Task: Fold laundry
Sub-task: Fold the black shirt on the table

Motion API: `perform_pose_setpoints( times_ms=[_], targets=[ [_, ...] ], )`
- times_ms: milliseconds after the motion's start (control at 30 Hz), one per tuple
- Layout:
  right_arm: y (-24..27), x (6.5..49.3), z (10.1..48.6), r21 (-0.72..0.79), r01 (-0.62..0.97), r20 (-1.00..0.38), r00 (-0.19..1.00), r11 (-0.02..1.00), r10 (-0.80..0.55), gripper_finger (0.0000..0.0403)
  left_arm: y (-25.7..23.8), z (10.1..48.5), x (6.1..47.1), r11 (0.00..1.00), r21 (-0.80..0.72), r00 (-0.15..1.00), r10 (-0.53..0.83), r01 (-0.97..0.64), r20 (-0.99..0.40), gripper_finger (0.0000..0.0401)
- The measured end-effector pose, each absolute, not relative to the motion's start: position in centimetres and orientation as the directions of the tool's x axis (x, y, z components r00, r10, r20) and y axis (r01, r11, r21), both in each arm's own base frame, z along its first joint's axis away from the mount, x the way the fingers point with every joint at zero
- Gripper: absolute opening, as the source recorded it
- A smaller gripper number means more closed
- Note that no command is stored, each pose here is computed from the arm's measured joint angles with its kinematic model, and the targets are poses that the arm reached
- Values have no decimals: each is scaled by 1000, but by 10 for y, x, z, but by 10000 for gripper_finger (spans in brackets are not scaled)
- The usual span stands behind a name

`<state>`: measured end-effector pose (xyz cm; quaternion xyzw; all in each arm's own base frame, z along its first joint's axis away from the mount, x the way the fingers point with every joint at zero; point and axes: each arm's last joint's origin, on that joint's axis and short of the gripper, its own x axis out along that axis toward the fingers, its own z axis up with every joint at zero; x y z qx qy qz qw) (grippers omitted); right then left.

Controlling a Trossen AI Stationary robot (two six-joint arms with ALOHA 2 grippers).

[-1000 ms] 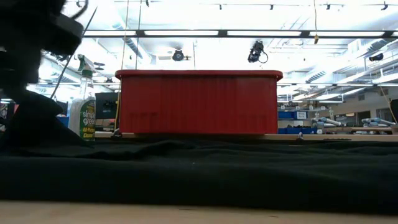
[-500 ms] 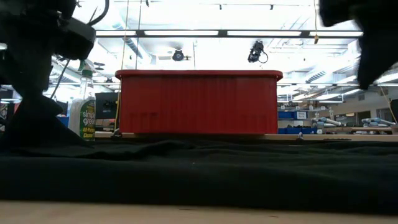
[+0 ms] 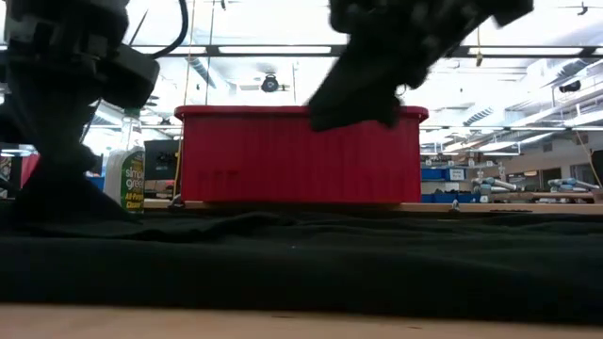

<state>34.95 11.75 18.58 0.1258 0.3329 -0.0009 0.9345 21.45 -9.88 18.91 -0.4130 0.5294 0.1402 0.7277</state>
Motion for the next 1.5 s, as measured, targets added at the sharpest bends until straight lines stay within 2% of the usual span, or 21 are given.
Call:
perform_pose_setpoints(
  times_ms=[100, 267, 400, 600, 900, 1067, 1167, 1267, 1500],
  targets=[
    [116, 371, 173, 163, -12, -584, 805, 987, 106, 126, -98, 194, 216, 608, -487, 432, -248, -627, -867, 8],
    [117, 413, 161, 78, -196, -618, 760, 977, 202, 122, -98, 202, 215, 577, -537, 477, -270, -615, -836, 3],
    [123, 438, 151, 21, -254, -667, 717, 967, 203, 123, -97, 207, 212, 556, -558, 495, -277, -617, -823, 2],
    [132, 454, 136, 30, -287, -683, 693, 958, 229, 123, -94, 216, 208, 531, -582, 533, -264, -615, -804, 1],
    [134, 456, 142, 62, -247, -657, 719, 967, 226, 122, -84, 238, 199, 494, -648, 674, -157, -580, -722, 1],
    [132, 457, 142, 174, -49, -654, 741, 984, 153, 128, -76, 245, 197, 483, -662, 712, -108, -573, -694, 0],
    [134, 456, 142, 238, 16, -661, 736, 971, 150, 139, -73, 245, 198, 482, -657, 714, -89, -580, -695, 0],
    [140, 450, 139, 222, 69, -693, 712, 973, 108, 154, -72, 245, 198, 492, -651, 714, -81, -578, -696, 0],
    [144, 449, 138, 219, 37, -667, 735, 975, 122, 193, -64, 245, 201, 477, -640, 726, -7, -602, -688, 0]
  ],
)
